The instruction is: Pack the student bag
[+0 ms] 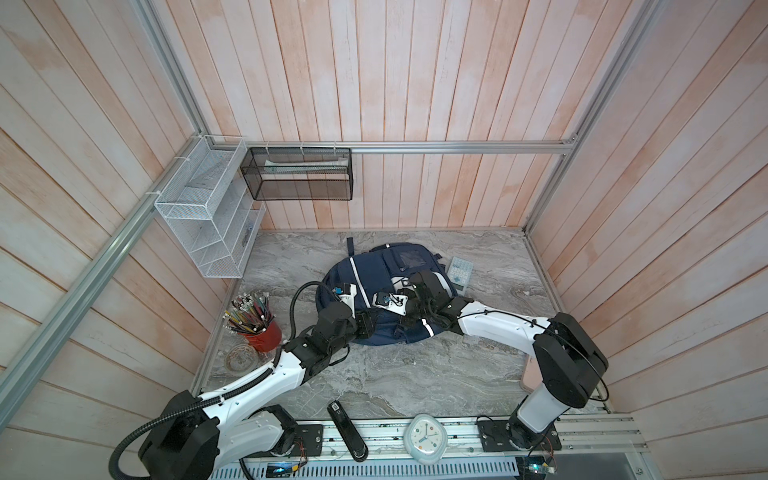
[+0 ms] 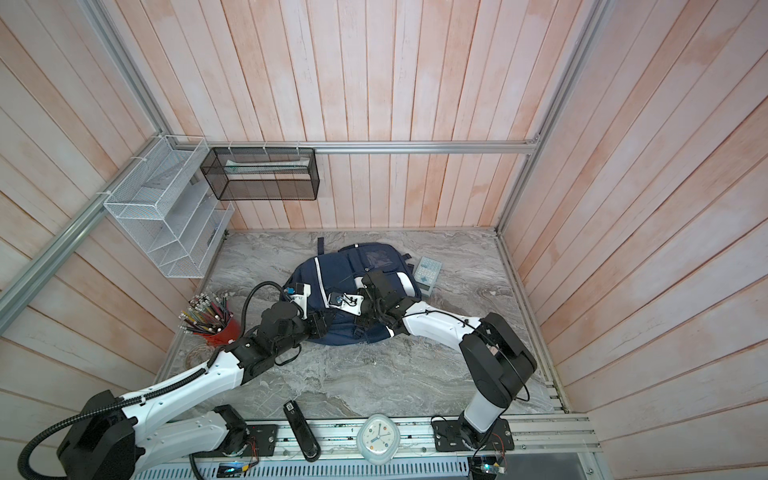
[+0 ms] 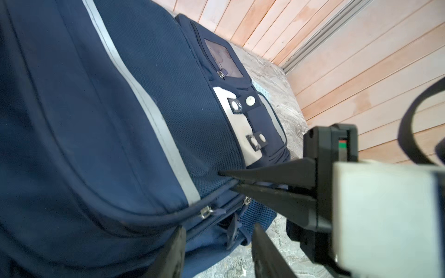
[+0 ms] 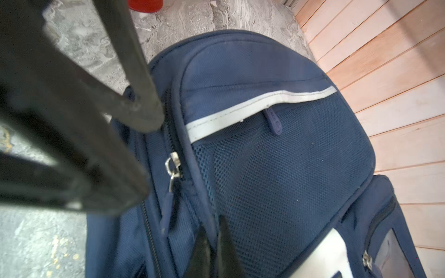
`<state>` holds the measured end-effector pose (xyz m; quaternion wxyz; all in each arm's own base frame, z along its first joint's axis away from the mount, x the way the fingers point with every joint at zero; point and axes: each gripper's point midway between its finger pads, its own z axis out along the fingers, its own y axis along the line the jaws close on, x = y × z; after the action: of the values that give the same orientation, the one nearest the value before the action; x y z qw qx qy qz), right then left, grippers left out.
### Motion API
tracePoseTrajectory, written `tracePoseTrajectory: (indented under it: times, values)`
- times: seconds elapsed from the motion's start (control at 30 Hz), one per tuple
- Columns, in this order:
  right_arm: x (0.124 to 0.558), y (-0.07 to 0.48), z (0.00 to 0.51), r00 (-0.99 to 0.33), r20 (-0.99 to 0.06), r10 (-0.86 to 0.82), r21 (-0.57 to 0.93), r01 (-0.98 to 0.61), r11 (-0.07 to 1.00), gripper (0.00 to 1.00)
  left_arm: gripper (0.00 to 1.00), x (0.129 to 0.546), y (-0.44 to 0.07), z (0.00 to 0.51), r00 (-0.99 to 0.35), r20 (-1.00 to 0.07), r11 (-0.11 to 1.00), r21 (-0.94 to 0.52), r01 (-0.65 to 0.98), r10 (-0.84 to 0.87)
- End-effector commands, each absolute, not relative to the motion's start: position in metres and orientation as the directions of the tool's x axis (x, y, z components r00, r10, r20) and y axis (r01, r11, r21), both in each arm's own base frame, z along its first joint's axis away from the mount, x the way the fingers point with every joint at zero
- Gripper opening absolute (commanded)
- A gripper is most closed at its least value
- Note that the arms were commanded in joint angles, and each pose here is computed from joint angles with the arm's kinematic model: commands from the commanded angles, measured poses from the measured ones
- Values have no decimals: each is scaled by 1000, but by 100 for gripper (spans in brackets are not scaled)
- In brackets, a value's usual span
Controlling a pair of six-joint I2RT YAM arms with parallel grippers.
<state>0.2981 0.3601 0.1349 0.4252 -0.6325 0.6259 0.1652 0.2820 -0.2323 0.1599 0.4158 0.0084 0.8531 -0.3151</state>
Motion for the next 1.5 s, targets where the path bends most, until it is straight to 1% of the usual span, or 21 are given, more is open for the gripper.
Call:
tracePoseTrajectory:
  times: [0.0, 0.2, 0.23, 0.3, 0.4, 0.47, 0.57, 0.6, 0.63, 0.67, 0.7, 0.73, 0.87, 1.0, 1.13, 1.23, 1.33, 1.47]
  values:
    - [288, 382, 155, 130, -816, -563, -235, -965, 118, 0, 46, 290, -234, 164, -563, -789, 846, -459, 273, -247]
    - [285, 385, 153, 106, -832, -545, -196, -974, 110, 0, 46, 301, -226, 140, -586, -777, 909, -386, 158, -228]
    - [284, 385, 153, 103, -832, -544, -194, -975, 111, 0, 43, 302, -222, 136, -586, -776, 919, -373, 127, -234]
    - [284, 386, 154, 98, -838, -536, -188, -975, 117, 0, 34, 306, -215, 130, -577, -785, 936, -338, 94, -225]
    - [281, 388, 155, 84, -851, -518, -166, -980, 114, 0, 34, 311, -211, 127, -575, -792, 953, -295, 63, -207]
    - [277, 390, 155, 71, -856, -512, -147, -983, 109, 0, 35, 314, -216, 132, -565, -804, 954, -287, 91, -187]
    - [275, 392, 157, 61, -864, -499, -132, -985, 107, 0, 35, 318, -217, 132, -566, -806, 961, -264, 81, -174]
    - [275, 391, 156, 59, -864, -500, -131, -985, 111, 0, 31, 319, -216, 131, -566, -807, 966, -250, 72, -167]
    - [275, 391, 156, 58, -862, -503, -133, -984, 115, 0, 21, 320, -214, 130, -567, -807, 969, -238, 62, -162]
    - [275, 389, 154, 58, -859, -509, -136, -984, 118, 0, 7, 321, -212, 130, -569, -807, 973, -227, 51, -158]
    - [274, 387, 151, 56, -854, -517, -136, -983, 119, 0, 1, 321, -210, 132, -573, -805, 975, -219, 44, -155]
    - [274, 385, 148, 53, -849, -525, -138, -983, 123, 0, 0, 320, -208, 137, -572, -806, 976, -215, 39, -154]
    - [274, 375, 133, 44, -825, -563, -152, -978, 145, 0, 0, 314, -195, 154, -565, -806, 971, -238, 36, -177]
    - [275, 368, 124, 27, -806, -592, -151, -975, 162, 0, 0, 316, -168, 156, -614, -761, 961, -278, 16, -209]
    - [275, 360, 110, 7, -782, -623, -150, -972, 178, 0, 0, 319, -149, 163, -615, -763, 959, -282, 40, -199]
    - [275, 354, 102, -11, -765, -643, -151, -969, 197, 0, 0, 322, -129, 173, -603, -763, 953, -302, 12, -234]
    - [276, 351, 100, -18, -763, -646, -155, -965, 210, 0, 0, 323, -126, 182, -596, -767, 945, -325, 39, -239]
    - [284, 345, 89, -38, -736, -676, -176, -953, 246, 0, 0, 325, -115, 186, -599, -774, 964, -267, 12, -206]
